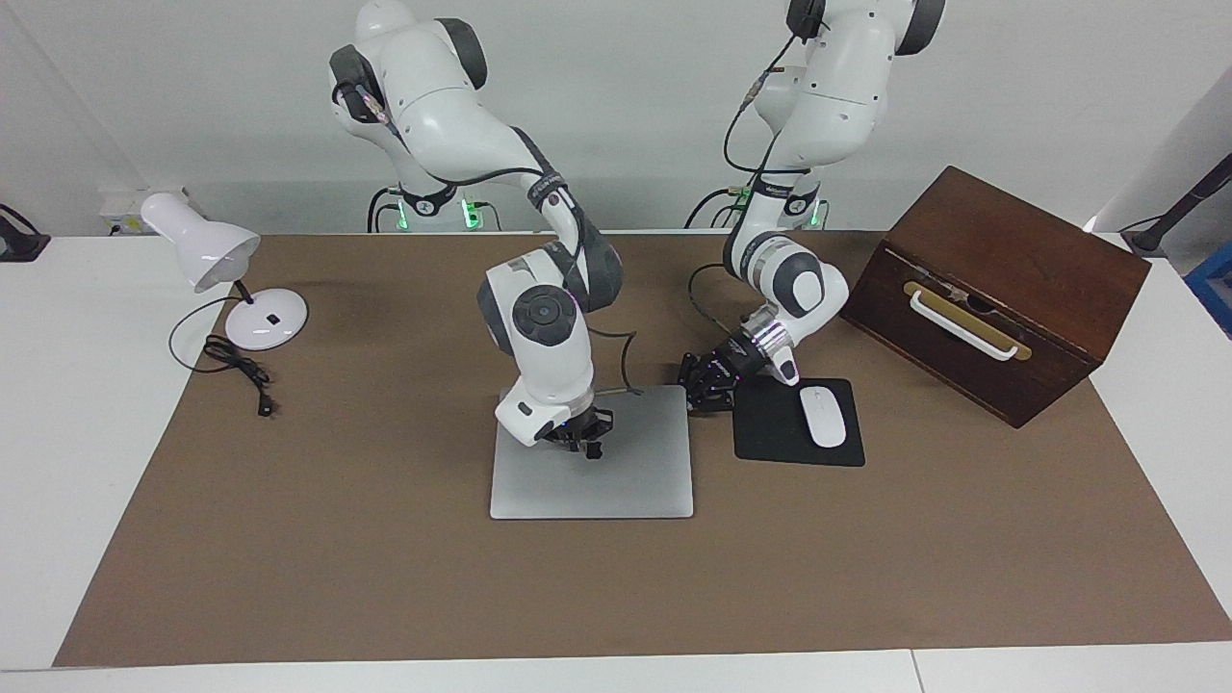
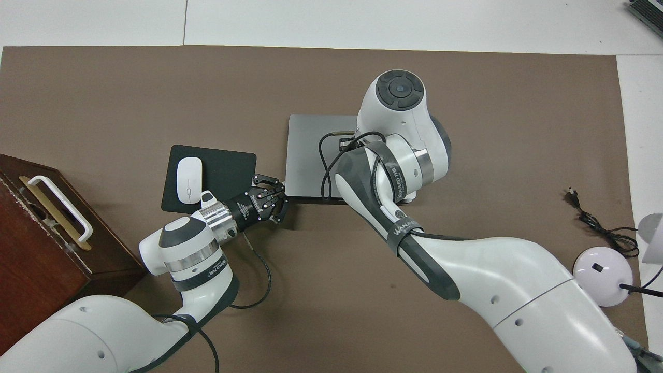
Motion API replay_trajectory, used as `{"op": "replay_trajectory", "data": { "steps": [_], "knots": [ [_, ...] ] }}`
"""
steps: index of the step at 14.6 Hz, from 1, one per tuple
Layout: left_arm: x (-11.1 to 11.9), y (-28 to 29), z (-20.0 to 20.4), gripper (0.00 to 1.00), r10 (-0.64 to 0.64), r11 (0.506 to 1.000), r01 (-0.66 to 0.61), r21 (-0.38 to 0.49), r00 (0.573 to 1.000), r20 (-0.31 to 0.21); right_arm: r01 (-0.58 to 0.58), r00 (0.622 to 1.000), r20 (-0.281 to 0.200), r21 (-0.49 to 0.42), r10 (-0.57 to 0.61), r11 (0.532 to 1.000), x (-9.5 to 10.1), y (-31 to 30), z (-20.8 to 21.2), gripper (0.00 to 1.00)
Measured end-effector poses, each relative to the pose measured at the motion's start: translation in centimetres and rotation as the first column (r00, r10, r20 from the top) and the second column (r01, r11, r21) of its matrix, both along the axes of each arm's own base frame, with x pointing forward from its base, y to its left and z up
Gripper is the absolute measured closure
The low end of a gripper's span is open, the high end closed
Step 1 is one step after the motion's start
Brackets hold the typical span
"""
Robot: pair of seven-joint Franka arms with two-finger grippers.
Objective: Close laptop with both arms
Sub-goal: 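Press the lid fully shut with the right gripper against the left gripper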
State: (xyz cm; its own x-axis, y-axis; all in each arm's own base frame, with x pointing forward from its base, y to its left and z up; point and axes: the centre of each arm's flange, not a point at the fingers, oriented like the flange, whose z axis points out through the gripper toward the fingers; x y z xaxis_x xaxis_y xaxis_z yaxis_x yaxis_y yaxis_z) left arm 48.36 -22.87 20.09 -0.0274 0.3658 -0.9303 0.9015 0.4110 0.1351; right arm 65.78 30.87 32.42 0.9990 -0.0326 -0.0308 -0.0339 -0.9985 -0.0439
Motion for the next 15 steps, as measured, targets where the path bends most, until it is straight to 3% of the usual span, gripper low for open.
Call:
{"op": "replay_trajectory", "data": {
  "steps": [6, 15],
  "knots": [
    [0.0, 0.0, 0.0, 0.99, 0.000, 1.000, 0.000, 0.000, 1.000, 0.000, 0.001, 1.000, 0.015, 0.006, -0.001, 1.000, 0.0, 0.0, 1.2, 0.99],
    [0.0, 0.0, 0.0, 0.99, 0.000, 1.000, 0.000, -0.001, 1.000, 0.000, 0.040, 0.995, 0.093, 0.032, -0.043, 0.999, 0.4, -3.2, 9.6, 0.99]
  ]
}}
